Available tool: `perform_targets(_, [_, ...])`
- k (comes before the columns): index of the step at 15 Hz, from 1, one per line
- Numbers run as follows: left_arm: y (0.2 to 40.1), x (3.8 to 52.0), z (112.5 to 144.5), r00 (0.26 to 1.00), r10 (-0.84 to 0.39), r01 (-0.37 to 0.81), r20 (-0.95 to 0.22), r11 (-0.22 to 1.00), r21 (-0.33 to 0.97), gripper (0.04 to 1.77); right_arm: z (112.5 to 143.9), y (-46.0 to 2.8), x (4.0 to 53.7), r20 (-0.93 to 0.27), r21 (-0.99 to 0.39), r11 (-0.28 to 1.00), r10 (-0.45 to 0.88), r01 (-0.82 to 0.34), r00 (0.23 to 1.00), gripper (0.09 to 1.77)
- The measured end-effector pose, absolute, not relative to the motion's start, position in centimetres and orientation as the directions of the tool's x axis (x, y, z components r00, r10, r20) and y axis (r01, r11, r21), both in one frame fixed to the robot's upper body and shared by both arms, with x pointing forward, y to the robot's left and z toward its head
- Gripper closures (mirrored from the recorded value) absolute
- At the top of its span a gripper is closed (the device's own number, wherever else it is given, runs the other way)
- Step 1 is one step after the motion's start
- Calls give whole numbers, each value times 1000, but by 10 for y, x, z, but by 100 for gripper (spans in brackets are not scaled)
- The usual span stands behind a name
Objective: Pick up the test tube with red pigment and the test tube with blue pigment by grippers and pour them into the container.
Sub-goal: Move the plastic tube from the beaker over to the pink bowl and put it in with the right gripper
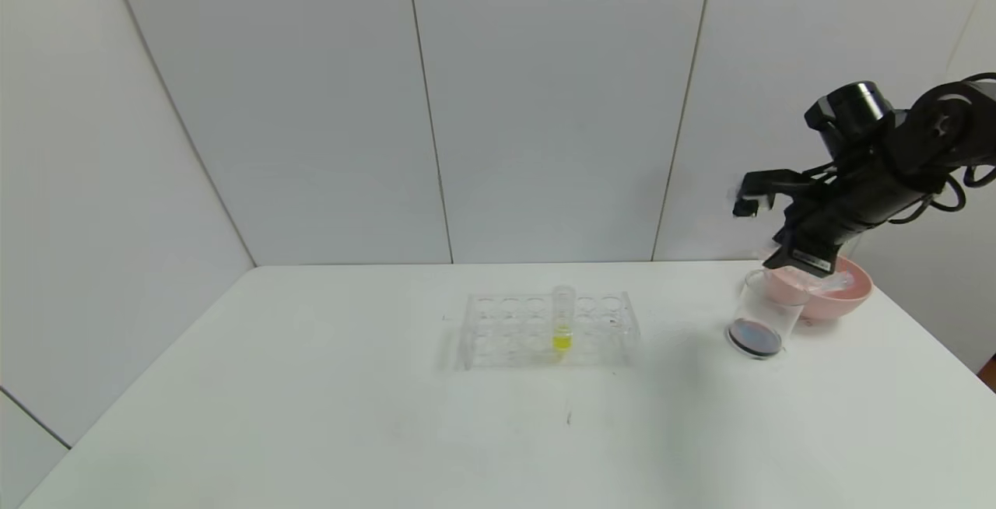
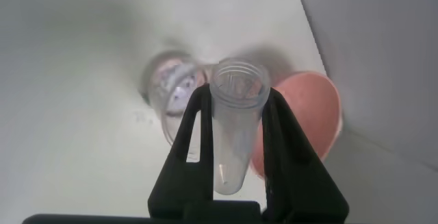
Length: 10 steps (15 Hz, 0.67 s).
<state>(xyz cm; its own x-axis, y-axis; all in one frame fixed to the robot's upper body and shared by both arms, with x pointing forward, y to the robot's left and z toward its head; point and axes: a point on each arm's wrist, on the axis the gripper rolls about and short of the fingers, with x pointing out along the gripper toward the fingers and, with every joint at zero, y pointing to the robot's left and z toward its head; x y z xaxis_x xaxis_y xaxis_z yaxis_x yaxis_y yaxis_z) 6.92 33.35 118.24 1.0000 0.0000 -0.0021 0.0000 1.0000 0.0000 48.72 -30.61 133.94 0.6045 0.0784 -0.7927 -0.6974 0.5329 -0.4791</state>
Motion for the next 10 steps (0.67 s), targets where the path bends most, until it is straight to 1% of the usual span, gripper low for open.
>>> perform_targets(1, [334,69,1182,1000,0,0,-3,1000,0,5,1346,-308,483,-776,-416,600,158,-684,611,138])
perform_targets(3, [334,69,1182,1000,0,0,-3,1000,0,5,1360,-316,475,-719,-312,680,288,-664,633,138])
perform_targets(4, [334,69,1182,1000,0,0,-2,1000,0,5,1366,-321,470,-679,-266,709,343,-653,649,138])
perform_targets(6, [334,69,1182,1000,0,0,-2,1000,0,5,1373,-330,462,-592,-213,749,411,-627,693,138])
perform_targets(8, [334,69,1182,1000,0,0,-2,1000,0,5,1377,-339,455,-463,-161,812,441,-562,769,138])
perform_targets(10, [334,69,1182,1000,0,0,-3,1000,0,5,1384,-343,451,-270,-96,869,446,-485,853,138])
